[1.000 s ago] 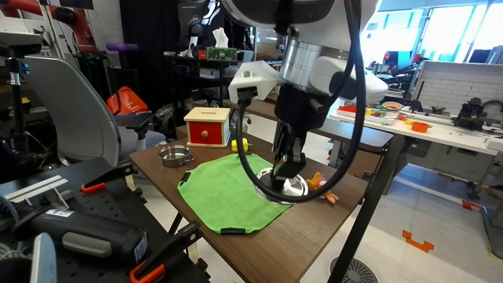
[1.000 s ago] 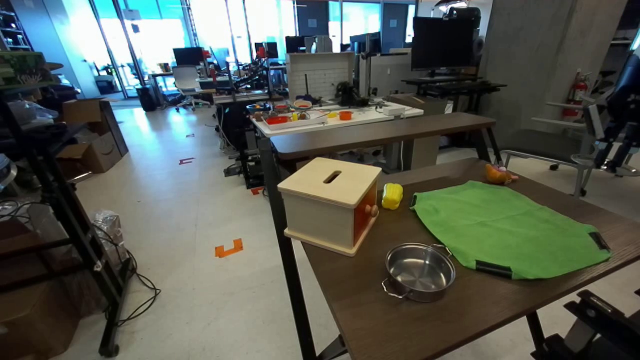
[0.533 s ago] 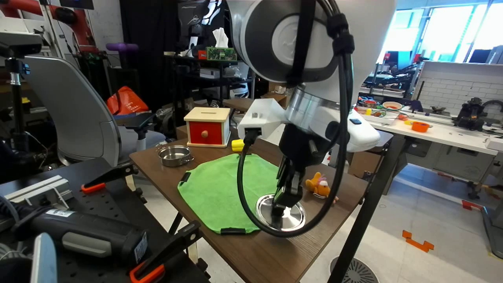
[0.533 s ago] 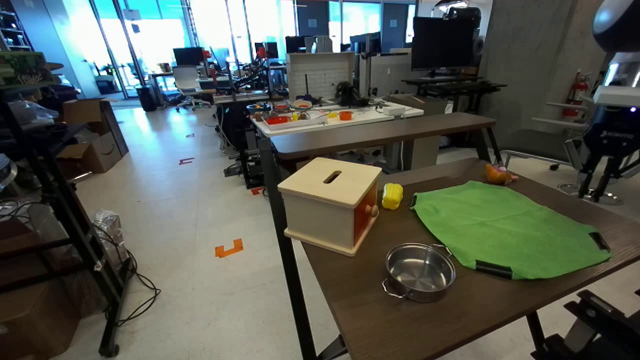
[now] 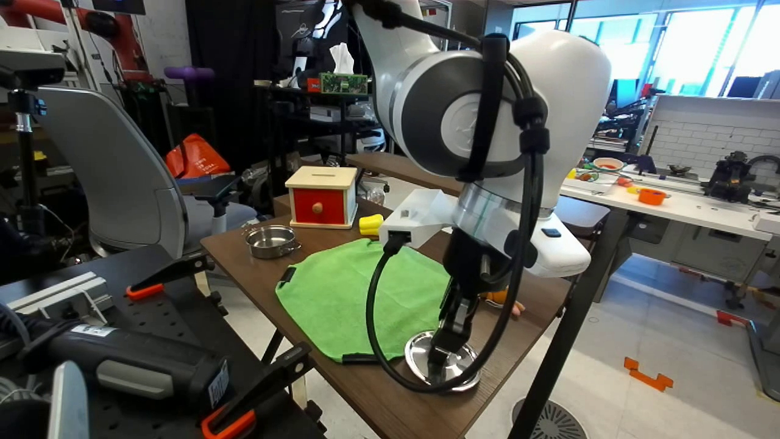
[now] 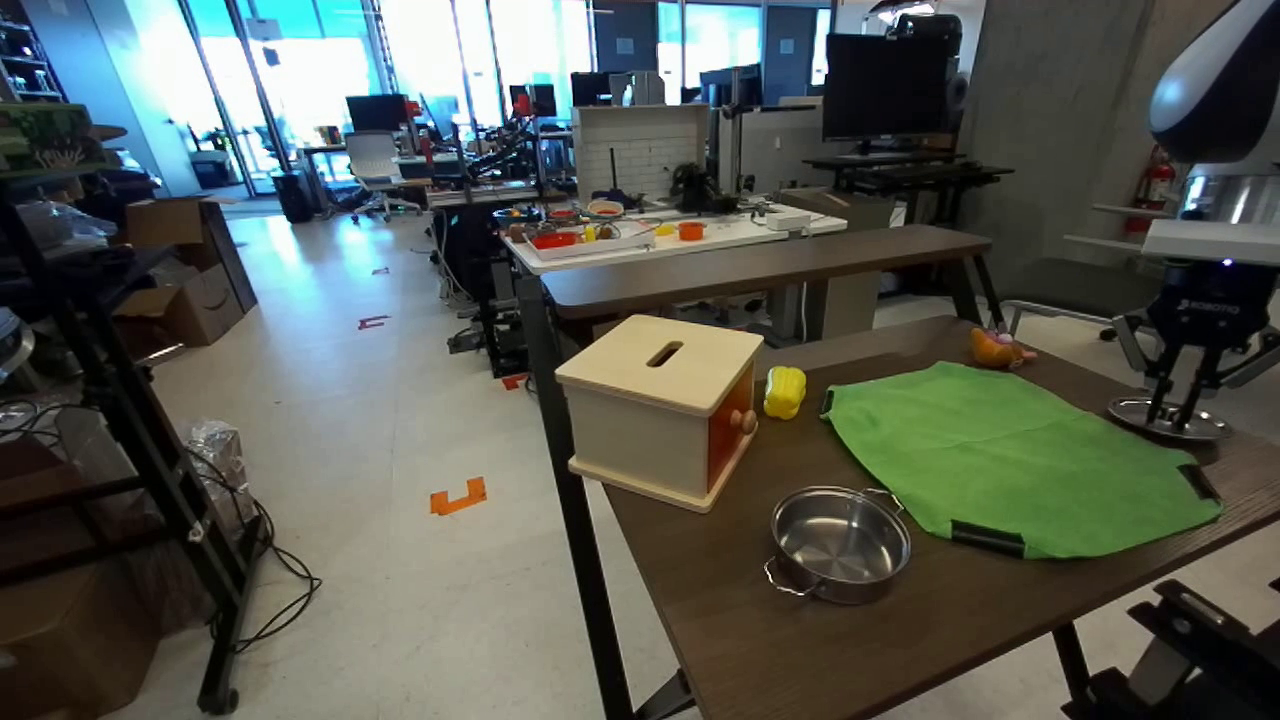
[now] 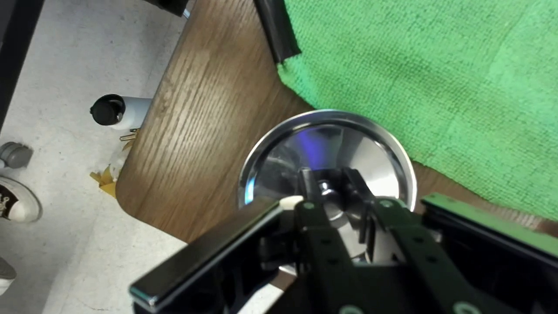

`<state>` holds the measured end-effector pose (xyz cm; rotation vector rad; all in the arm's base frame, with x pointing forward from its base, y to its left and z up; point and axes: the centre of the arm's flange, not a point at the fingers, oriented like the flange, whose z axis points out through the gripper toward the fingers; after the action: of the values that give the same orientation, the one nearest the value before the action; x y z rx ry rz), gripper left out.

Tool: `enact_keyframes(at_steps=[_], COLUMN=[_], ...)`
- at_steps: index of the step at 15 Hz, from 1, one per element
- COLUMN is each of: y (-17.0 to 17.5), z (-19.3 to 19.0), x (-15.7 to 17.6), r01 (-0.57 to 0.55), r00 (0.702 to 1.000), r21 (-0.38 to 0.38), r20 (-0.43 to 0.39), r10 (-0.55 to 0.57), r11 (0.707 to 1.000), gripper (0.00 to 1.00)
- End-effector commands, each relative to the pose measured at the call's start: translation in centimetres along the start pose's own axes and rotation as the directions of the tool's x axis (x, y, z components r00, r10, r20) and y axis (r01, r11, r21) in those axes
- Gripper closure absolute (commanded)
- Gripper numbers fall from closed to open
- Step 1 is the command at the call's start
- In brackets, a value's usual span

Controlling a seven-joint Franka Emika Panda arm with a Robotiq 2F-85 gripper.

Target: Remove the lid from the pot

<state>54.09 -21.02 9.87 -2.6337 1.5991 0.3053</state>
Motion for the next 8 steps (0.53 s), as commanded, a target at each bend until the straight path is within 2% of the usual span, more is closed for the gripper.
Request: enact_keyframes(at_steps=[1,5,6,7,8], y=[-1.8,-2.0,-2.0,-2.0,-2.0], z=[0.7,0.9,0.7,0.4,0.1], x=[1.0,1.0,0.8,0.6,0.4], r01=[-0.046,-0.077,-0.076,-0.075,-0.07], r00=[0.999,0.997,0.997,0.997,0.997], r21=[-0.032,-0.044,-0.035,-0.03,-0.021], r20=[-0.027,-0.035,-0.033,-0.029,-0.028], r10=[0.045,0.076,0.075,0.074,0.07], r11=[0.998,0.996,0.996,0.997,0.997], gripper=[0.95,0.95,0.55,0.54,0.47])
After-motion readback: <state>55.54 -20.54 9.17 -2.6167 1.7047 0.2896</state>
